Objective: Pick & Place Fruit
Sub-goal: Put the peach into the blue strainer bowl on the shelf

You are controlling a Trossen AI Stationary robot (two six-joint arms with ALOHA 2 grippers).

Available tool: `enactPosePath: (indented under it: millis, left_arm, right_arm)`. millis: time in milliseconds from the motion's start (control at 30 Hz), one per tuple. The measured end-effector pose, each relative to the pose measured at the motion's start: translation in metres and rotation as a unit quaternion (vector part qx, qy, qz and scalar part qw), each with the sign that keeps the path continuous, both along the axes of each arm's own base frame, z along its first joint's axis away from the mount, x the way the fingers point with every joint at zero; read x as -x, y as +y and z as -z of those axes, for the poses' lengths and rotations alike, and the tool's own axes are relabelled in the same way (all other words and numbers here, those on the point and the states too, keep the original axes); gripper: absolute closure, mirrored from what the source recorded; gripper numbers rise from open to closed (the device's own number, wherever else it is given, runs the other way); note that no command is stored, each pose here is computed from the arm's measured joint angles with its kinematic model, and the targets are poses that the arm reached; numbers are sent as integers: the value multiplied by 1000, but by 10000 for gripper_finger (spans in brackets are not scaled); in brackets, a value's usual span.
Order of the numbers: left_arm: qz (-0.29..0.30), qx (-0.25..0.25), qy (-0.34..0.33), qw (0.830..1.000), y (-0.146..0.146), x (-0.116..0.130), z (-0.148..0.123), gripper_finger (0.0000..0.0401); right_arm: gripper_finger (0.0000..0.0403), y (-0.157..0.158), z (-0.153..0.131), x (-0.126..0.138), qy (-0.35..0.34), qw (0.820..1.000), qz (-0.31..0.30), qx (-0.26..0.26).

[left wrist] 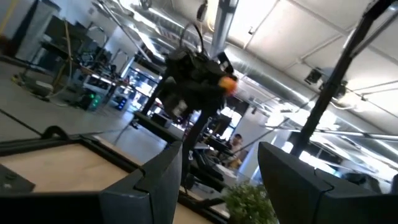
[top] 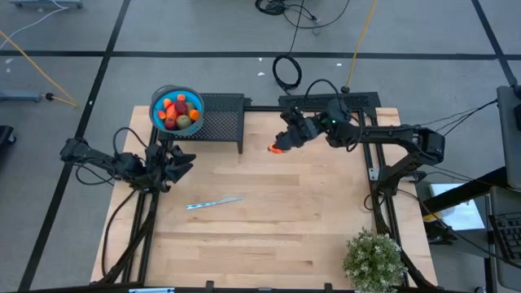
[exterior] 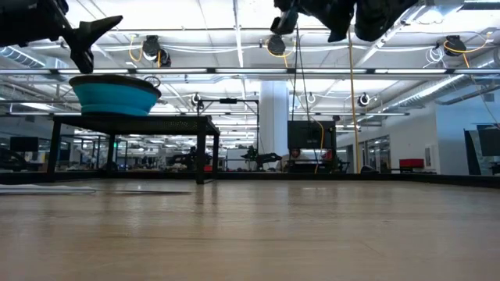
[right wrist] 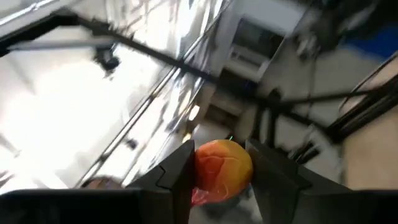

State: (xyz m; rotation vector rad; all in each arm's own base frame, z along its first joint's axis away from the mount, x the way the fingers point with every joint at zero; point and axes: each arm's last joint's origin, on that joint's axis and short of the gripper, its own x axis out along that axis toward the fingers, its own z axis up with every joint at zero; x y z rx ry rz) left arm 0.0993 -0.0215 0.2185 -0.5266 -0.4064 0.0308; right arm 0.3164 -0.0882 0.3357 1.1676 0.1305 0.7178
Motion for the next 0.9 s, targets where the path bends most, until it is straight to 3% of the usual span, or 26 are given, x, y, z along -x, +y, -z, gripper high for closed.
enactPosePath:
  millis: [300,667,900]
  left_arm:
    - [-39,-35,-4,999,1,0,-18,190]
    - [-56,-77,44,994,-6,-21,-42,190]
    - [-43,-56,65,995,-14,-44,-62,190]
  right_arm:
    - [275,15,-5,5,33,991,-129,-7]
    - [275,20,-6,5,24,991,-135,-2]
    - [275,19,-4,3,-47,991,-100,79]
